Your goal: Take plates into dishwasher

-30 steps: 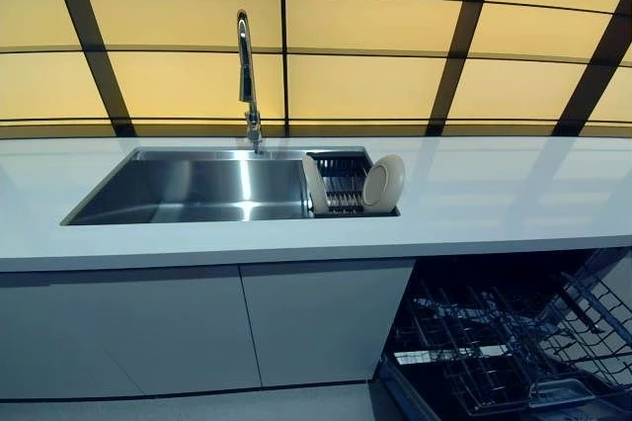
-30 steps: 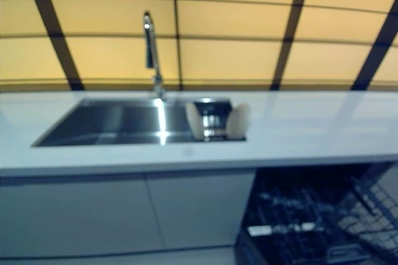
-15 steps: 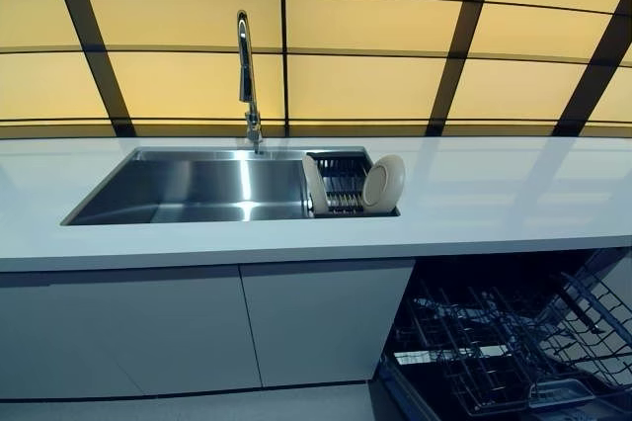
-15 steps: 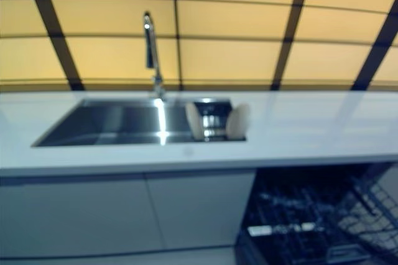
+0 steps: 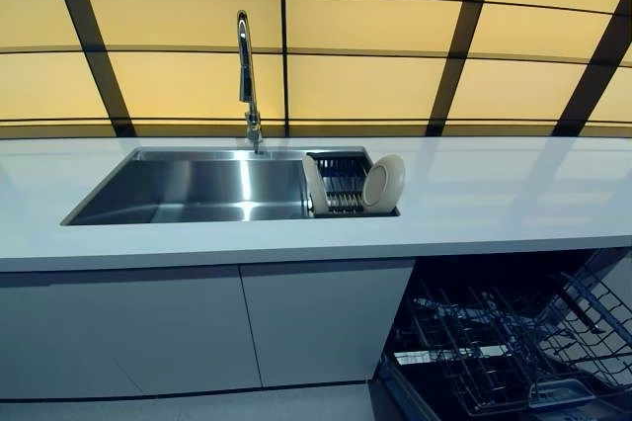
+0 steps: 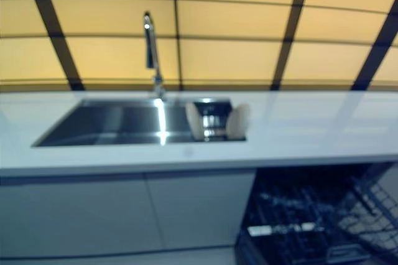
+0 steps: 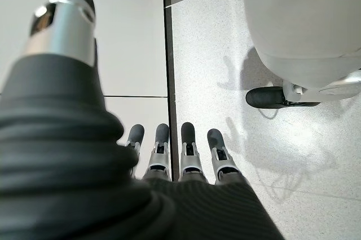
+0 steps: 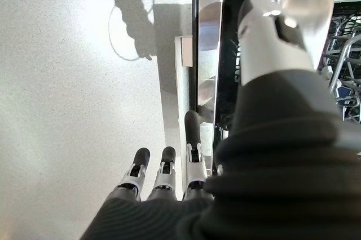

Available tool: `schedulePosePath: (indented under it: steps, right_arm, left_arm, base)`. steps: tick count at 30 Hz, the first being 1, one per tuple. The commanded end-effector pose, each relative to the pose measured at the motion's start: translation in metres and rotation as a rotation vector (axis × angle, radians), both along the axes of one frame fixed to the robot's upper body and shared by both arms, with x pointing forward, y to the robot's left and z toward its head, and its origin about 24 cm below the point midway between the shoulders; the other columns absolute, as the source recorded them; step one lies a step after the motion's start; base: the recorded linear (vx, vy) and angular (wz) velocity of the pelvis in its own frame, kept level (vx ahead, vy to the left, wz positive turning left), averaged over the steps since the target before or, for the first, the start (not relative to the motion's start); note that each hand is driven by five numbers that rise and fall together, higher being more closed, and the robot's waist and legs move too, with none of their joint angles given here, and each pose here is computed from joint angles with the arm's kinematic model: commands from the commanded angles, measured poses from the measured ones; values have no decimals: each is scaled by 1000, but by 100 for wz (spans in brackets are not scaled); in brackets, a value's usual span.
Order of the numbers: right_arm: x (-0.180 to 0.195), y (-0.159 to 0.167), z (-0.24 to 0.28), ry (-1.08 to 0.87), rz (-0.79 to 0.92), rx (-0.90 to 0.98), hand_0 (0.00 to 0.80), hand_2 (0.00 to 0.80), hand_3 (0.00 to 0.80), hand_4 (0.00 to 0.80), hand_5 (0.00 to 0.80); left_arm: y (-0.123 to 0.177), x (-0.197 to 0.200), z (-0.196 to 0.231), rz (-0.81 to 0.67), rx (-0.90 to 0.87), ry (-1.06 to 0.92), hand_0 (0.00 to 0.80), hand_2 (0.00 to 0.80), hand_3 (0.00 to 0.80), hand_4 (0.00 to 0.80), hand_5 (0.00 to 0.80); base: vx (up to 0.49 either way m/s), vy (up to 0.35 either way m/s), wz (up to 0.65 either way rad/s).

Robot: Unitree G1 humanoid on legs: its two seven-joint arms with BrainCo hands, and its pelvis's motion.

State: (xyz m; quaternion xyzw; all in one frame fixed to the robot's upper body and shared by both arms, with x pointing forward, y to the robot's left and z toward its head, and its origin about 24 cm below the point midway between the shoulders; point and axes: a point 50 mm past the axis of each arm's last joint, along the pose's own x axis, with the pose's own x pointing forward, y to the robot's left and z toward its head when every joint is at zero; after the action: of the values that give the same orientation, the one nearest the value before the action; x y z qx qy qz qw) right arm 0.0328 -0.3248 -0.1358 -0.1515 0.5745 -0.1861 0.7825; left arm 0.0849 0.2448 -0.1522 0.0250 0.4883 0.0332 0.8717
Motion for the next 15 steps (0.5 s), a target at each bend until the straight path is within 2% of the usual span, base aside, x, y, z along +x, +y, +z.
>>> schedulePosePath:
  steps: [1,15]
  right_arm:
    - [66,71,-15,-176,139,218,0,0,0,0,0]
    - [65,64,-14,-170,100,112,0,0,0,0,0]
  left_arm:
    - [4,25,7,26,18,-79,0,0,0,0,0]
    - [8,18,4,25,83,-15,0,0,0,0,0]
  base:
    - [0,0,0]
    - [0,0,0]
